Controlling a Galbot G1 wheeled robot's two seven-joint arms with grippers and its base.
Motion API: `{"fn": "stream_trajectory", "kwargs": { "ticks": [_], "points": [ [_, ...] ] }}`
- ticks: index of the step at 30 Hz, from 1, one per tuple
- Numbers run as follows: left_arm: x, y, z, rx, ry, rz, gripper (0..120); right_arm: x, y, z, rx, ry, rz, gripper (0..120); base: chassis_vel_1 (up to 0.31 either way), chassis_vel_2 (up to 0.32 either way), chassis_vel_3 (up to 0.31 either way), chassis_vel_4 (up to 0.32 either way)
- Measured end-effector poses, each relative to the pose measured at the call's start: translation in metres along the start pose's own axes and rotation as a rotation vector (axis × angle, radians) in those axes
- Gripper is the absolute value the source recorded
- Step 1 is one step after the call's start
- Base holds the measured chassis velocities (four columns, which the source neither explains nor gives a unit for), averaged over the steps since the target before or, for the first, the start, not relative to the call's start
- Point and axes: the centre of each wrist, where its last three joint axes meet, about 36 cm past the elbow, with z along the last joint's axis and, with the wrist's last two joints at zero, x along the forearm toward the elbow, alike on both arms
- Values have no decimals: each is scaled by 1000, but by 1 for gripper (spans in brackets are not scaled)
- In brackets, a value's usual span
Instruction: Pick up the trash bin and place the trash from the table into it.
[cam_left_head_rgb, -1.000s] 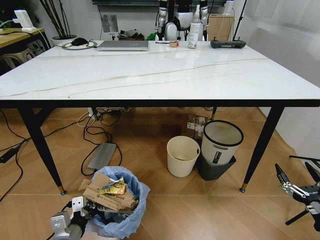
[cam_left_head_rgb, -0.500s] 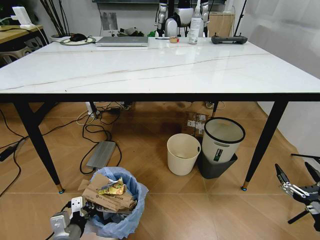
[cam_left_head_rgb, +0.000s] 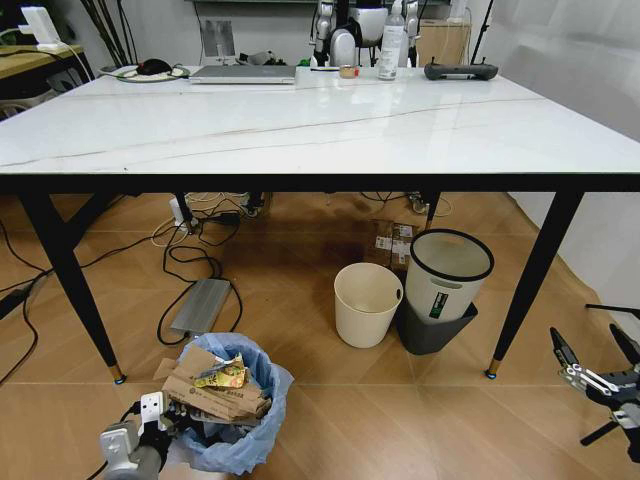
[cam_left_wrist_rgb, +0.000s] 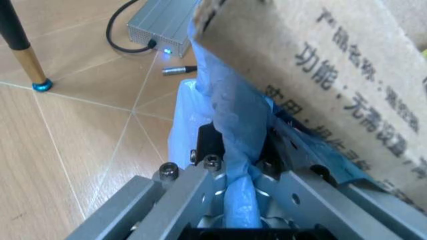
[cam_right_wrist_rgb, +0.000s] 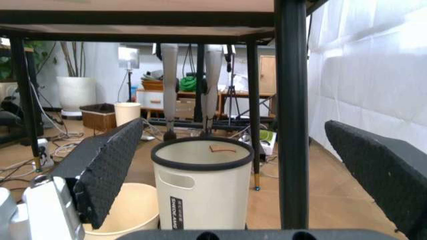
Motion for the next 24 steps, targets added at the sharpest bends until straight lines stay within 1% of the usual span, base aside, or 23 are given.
{"fn": "stream_trajectory", "kwargs": {
  "ticks": [13,24],
  "points": [
    [-5,2,0,6,-10,-11,0,0,0,0,0,0,0,100,0,0,0,0],
    [-27,8,2,44,-3,-14,0,0,0,0,0,0,0,100,0,0,0,0]
  ]
}}
